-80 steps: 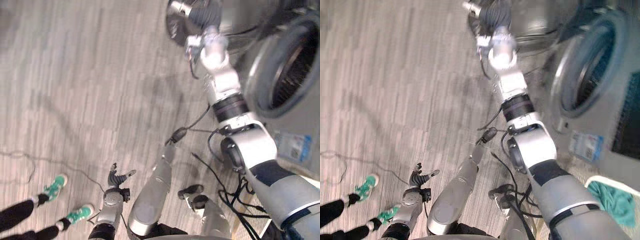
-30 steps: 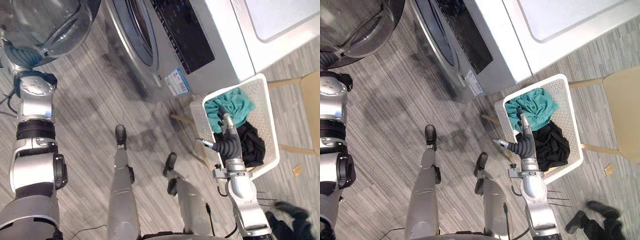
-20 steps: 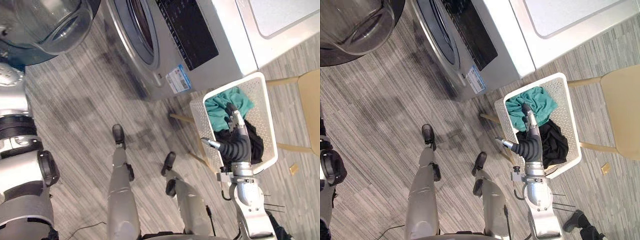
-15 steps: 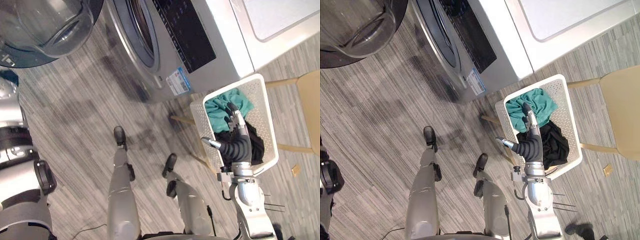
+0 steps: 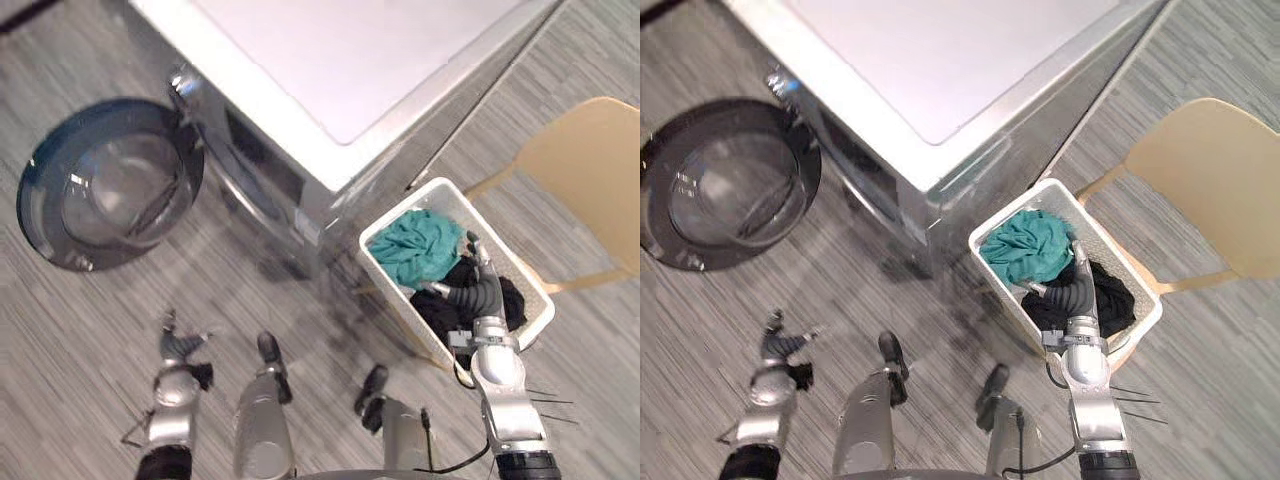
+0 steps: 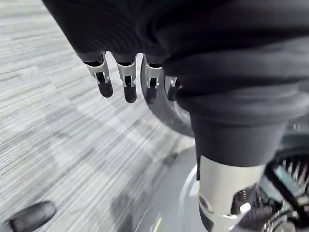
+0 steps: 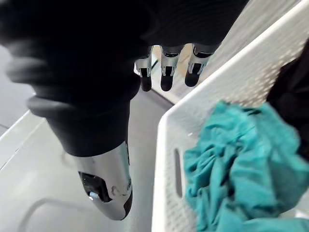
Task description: Pick up the laundry basket with both hands and put the clothes into the washing machine.
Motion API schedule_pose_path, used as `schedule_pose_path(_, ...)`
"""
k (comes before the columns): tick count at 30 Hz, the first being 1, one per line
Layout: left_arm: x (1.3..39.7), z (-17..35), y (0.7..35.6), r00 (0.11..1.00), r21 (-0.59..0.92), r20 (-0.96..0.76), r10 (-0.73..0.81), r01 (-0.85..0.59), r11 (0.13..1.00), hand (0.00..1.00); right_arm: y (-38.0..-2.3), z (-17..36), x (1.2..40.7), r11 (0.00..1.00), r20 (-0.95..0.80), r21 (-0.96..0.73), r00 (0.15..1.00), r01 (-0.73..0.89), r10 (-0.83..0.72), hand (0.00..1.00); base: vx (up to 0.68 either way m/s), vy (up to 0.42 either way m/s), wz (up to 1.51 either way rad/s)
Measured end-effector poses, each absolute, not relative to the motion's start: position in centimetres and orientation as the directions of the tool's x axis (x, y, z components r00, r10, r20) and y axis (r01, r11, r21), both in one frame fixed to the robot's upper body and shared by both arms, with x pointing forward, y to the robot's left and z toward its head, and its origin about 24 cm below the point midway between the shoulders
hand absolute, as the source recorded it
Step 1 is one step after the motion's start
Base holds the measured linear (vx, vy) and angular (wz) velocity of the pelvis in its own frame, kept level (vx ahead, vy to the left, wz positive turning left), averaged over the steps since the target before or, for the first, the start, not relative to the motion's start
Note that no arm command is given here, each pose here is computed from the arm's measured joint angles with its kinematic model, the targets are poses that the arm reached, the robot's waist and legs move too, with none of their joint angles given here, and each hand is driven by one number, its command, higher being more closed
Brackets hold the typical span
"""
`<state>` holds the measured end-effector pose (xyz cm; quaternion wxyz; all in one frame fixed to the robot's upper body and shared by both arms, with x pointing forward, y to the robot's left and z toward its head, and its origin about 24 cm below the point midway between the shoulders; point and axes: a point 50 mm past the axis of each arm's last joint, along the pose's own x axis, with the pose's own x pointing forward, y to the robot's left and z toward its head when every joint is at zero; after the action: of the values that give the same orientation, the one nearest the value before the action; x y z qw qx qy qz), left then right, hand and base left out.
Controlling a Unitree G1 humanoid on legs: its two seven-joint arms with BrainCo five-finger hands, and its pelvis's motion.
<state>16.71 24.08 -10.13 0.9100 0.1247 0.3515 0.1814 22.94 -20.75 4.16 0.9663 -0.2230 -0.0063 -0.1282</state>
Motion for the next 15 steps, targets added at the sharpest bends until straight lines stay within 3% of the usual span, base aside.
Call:
schedule_pose_path(5,12.4,-12.9,23.6,0.57,0.36,-0.722,0.394,-0.177,0.916,0.0,-20.5,1.6,21.7,0.839,-0.04,-0.519,0.976,0.162,-0.213,0.0,0.11,-0.186,-0.89)
schedule_pose_path(9,10.3,-14.4,22.6,0.492,0.339,-0.787,0.372,-0.159,0.927,0.0,-20.9,0.2,23.0,0.8,-0.11,-0.595,0.979,0.074,-0.172,0.0,0.14,0.063,-1.04)
schedule_pose_path(15,10.8,-14.5,22.5,0.501,0.349,-0.789,0.356,-0.111,0.931,0.0,-19.4,-0.2,25.1,0.736,-0.143,-0.675,0.988,-0.057,-0.054,0.0,0.07,0.139,-0.85)
